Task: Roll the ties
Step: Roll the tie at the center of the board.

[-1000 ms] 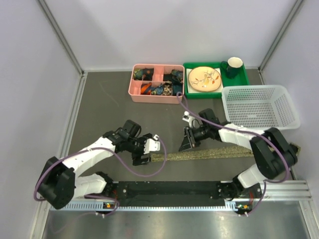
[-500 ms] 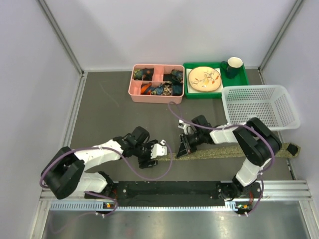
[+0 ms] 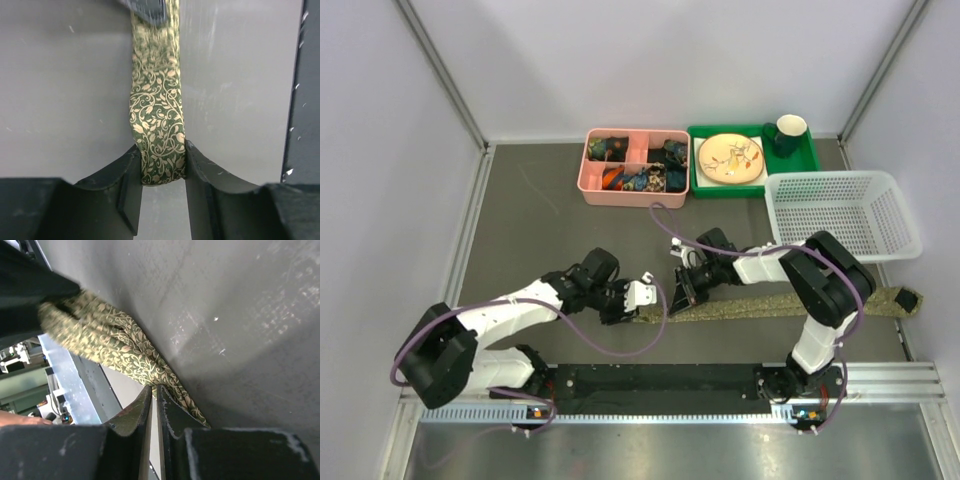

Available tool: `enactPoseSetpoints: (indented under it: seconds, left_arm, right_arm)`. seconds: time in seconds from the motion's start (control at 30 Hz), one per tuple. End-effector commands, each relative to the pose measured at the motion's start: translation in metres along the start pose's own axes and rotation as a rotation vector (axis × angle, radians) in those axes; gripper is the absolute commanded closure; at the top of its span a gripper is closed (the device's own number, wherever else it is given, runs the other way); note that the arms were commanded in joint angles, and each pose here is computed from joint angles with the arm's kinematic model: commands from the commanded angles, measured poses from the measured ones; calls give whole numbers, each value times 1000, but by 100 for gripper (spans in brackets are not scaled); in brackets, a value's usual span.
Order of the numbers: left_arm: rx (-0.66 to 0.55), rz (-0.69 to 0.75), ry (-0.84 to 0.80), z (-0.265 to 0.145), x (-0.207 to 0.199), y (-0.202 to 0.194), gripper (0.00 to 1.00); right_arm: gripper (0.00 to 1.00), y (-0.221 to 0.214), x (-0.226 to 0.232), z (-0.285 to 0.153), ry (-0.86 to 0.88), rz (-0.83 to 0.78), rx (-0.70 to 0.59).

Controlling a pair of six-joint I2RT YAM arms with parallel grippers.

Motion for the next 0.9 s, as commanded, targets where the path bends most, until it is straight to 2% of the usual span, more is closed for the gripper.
enactPoseSetpoints:
  seconds: [0.0,0.13,0.37,0.5,0.57,0.7,0.87]
  left_arm:
    - [-94,15,2,-7,7,34,60]
    - [-121,19,-30,4,3,48,62]
    - [-183,49,47,29,23,78,60]
    - [-162,91,25,48,20,78,59]
    - [-146,100,15,52,19,75,58]
    - [-99,97,8,55,18,67,56]
    - [-82,81,0,51,15,64,55]
  right_arm:
    - [91,1,-10,5,-95,-16,5]
    - [91,1,-8,5,-90,-21,6]
    - [90,2,-3,2,-62,-22,7]
    - [89,3,3,-2,-49,-23,6]
    - [87,4,8,-8,-42,-26,-1]
    - [75,6,11,-27,-36,-31,-22]
    - [65,1,6,-57,-33,-7,-38]
Point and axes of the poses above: each gripper's point midway between its finger pads, its own z axis out along the fingers, its own x axis along the line the jaws close on, y = z × x, the point moved 9 cm from there along -z, back along the fingers, and after that the axes turned 2 degrees about z, right-handed, at the moved point
